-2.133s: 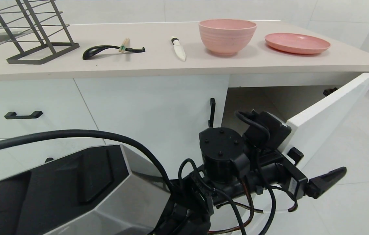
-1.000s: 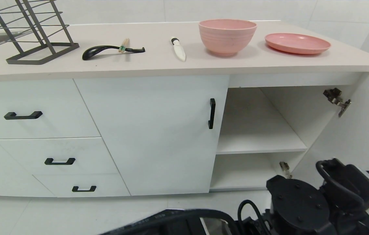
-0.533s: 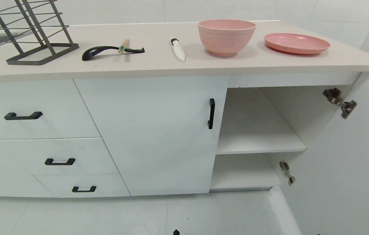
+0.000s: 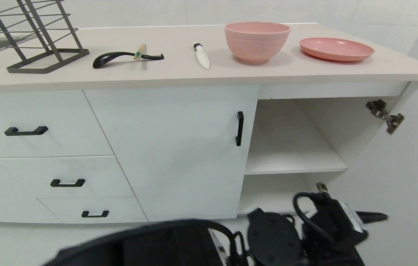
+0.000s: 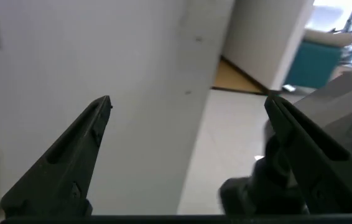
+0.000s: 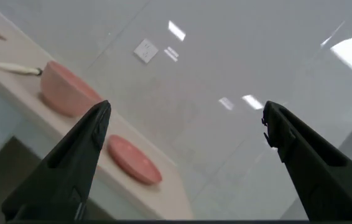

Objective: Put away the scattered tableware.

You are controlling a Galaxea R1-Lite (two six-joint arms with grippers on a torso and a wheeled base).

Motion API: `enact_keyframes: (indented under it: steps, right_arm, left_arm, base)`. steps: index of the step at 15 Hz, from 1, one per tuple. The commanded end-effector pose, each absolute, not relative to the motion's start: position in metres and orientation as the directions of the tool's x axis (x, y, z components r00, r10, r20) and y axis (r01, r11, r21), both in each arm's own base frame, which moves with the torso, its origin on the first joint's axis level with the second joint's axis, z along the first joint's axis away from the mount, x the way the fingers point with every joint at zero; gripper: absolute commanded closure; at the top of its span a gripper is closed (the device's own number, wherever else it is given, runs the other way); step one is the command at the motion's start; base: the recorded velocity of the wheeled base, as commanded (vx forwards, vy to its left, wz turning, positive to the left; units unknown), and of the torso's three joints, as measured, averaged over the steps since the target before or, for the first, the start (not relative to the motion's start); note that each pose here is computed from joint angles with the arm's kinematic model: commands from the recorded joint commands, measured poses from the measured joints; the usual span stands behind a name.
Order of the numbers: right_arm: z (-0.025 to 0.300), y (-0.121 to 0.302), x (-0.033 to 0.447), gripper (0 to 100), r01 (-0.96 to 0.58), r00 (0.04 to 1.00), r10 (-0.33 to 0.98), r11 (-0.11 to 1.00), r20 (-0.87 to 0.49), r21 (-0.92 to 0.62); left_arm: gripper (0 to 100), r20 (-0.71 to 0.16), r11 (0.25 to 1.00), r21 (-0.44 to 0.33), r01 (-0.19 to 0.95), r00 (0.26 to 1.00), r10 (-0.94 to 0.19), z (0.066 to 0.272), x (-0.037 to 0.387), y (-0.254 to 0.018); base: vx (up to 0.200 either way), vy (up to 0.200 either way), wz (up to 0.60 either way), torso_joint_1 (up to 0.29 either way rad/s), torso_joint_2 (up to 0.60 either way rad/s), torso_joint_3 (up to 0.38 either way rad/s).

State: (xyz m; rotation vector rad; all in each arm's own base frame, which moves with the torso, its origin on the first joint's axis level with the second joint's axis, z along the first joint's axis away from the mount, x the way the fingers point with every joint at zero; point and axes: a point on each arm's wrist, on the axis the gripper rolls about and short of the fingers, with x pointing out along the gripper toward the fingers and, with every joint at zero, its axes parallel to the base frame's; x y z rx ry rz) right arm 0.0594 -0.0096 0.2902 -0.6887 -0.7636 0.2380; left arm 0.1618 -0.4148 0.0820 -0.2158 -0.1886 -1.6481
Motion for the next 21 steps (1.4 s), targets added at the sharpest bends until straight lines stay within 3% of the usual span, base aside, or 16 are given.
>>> enact_keyframes:
  steps: [1,4,5,8,9,10,12,15,17,19,20,21]
  right_arm:
    - [0.233,-0.017,0.108,0,-0.216,0.787,0.475,0.809,0.393,-0.546]
    - [0.203,-0.016,0.116,0,-0.305,0.814,0.490,0.817,0.312,-0.489]
    - [0.192,-0.013,0.114,0,-0.336,0.820,0.501,0.813,0.278,-0.475]
    - [0.176,0.000,0.109,0,-0.448,0.781,0.581,0.777,0.229,-0.442]
    - [0.174,0.008,0.107,0,-0.517,0.740,0.638,0.742,0.213,-0.427]
    - [0.174,0.010,0.102,0,-0.528,0.729,0.650,0.733,0.215,-0.429]
    - [0.170,0.014,0.077,0,-0.584,0.700,0.691,0.699,0.180,-0.412]
    - [0.152,0.017,0.024,0,-0.633,0.656,0.738,0.652,0.159,-0.417]
    - [0.119,0.016,-0.021,0,-0.670,0.588,0.791,0.594,0.170,-0.445]
    - [0.112,0.015,-0.028,0,-0.665,0.580,0.795,0.588,0.178,-0.460]
    - [0.114,0.013,-0.024,0,-0.602,0.698,0.685,0.718,0.207,-0.349]
    - [0.106,0.010,-0.020,0,-0.528,0.807,0.570,0.814,0.157,-0.242]
  left_arm:
    - [0,0.282,0.101,0.083,0.991,0.074,-0.956,0.144,0.190,-0.330]
    - [0,0.323,0.164,0.107,0.981,0.122,-0.939,0.179,0.183,-0.281]
    - [0,0.333,0.206,0.113,0.972,0.158,-0.930,0.192,0.178,-0.252]
    - [0,0.334,0.281,0.114,0.953,0.230,-0.914,0.202,0.162,-0.197]
    - [0,0.392,0.370,0.148,0.917,0.289,-0.873,0.219,0.149,-0.154]
    - [0,0.435,0.419,0.172,0.891,0.313,-0.844,0.229,0.142,-0.135]
    - [0,0.452,0.604,0.181,0.776,0.480,-0.752,0.241,0.113,-0.071]
    - [0,0.406,0.755,0.149,0.638,0.657,-0.635,0.226,0.052,-0.025]
    - [0,0.389,0.799,0.139,0.586,0.709,-0.588,0.212,0.008,-0.012]
    - [0,0.384,0.803,0.136,0.580,0.716,-0.583,0.207,-0.001,-0.010]
    - [0,0.308,0.846,0.095,0.525,0.793,-0.526,0.169,-0.031,-0.006]
    - [0,0.272,0.878,0.066,0.475,0.837,-0.474,0.150,-0.037,-0.007]
  base:
    - [0.000,0.000,0.00,0.000,0.00,0.000]
    - [0.000,0.000,0.00,0.000,0.00,0.000]
    - [0.000,0.000,0.00,0.000,0.00,0.000]
    - [0.000,0.000,0.00,0.000,0.00,0.000]
    - [0.000,0.000,0.00,0.000,0.00,0.000]
    - [0.000,0.000,0.00,0.000,0.00,0.000]
    - [0.000,0.000,0.00,0.000,0.00,0.000]
    - [0.000,0.000,0.00,0.000,0.00,0.000]
    - [0.000,0.000,0.00,0.000,0.00,0.000]
    - [0.000,0.000,0.00,0.000,0.00,0.000]
    - [0.000,0.000,0.00,0.000,0.00,0.000]
    - [0.000,0.000,0.00,0.000,0.00,0.000]
